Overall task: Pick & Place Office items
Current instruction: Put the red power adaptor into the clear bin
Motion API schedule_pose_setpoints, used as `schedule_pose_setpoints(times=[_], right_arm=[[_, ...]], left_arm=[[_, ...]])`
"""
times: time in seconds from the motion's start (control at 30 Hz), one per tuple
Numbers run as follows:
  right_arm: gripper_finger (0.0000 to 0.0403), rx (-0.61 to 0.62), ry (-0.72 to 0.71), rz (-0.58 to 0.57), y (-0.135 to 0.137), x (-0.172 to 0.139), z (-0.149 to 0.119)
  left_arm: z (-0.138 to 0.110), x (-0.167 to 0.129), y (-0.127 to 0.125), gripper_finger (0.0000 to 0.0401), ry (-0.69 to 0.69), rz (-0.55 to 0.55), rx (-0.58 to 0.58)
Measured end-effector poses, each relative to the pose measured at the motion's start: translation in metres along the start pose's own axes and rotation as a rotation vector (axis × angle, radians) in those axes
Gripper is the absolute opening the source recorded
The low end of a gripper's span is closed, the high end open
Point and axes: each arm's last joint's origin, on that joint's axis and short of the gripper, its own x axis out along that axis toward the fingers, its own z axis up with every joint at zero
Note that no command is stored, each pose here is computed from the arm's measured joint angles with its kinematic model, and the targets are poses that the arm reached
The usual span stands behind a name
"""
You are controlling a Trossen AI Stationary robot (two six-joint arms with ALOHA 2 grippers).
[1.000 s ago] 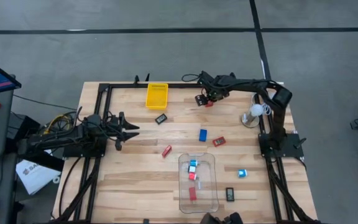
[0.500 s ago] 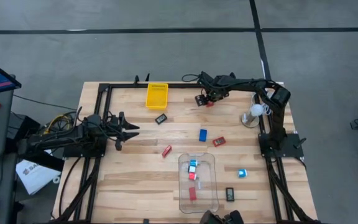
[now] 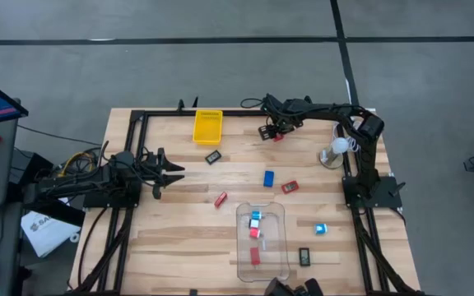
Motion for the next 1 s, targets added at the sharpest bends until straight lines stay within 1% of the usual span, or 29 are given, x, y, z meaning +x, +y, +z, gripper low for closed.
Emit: schedule_pose_setpoints(times=[0.13, 0.23, 0.3, 0.4, 0.5, 0.57, 0.73, 0.87, 1.0], right_arm=[[0.0192, -0.016, -0.008, -0.013, 0.002, 0.0, -0.001], [0.0192, -0.032, -0.035, -0.007, 0.003, -0.009, -0.001], [0.0192, -0.049, -0.024, -0.012, 0.002, -0.016, -0.005], [0.0192, -0.069, -0.062, 0.011, 0.006, -0.036, -0.007], [0.0192, -0.118, -0.079, 0.026, 0.013, -0.056, -0.016], [0.0192, -0.154, -0.077, 0.033, 0.019, -0.066, -0.024], [0.0192, -0.254, -0.143, 0.11, 0.046, -0.105, -0.051], [0.0192, -0.331, -0.186, 0.199, 0.073, -0.133, -0.085], [0.0192, -0.417, -0.197, 0.281, 0.099, -0.155, -0.126]], left_arm=[[0.0, 0.0, 0.0, 0.0136, 0.0, 0.0, 0.0], [0.0, 0.0, 0.0, 0.0136, 0.0, 0.0, 0.0], [0.0, 0.0, 0.0, 0.0136, 0.0, 0.001, 0.0], [0.0, 0.0, 0.0, 0.0136, -0.001, 0.001, 0.0], [0.0, 0.0, 0.0, 0.0136, 0.0, 0.0, 0.0], [0.0, 0.0, 0.0, 0.0136, -0.001, 0.0, 0.0], [0.0, 0.0, 0.0, 0.0136, -0.001, 0.0, 0.0], [0.0, 0.0, 0.0, 0.0136, -0.001, 0.0, 0.0], [0.0, 0.0, 0.0, 0.0136, -0.001, 0.0, 0.0]])
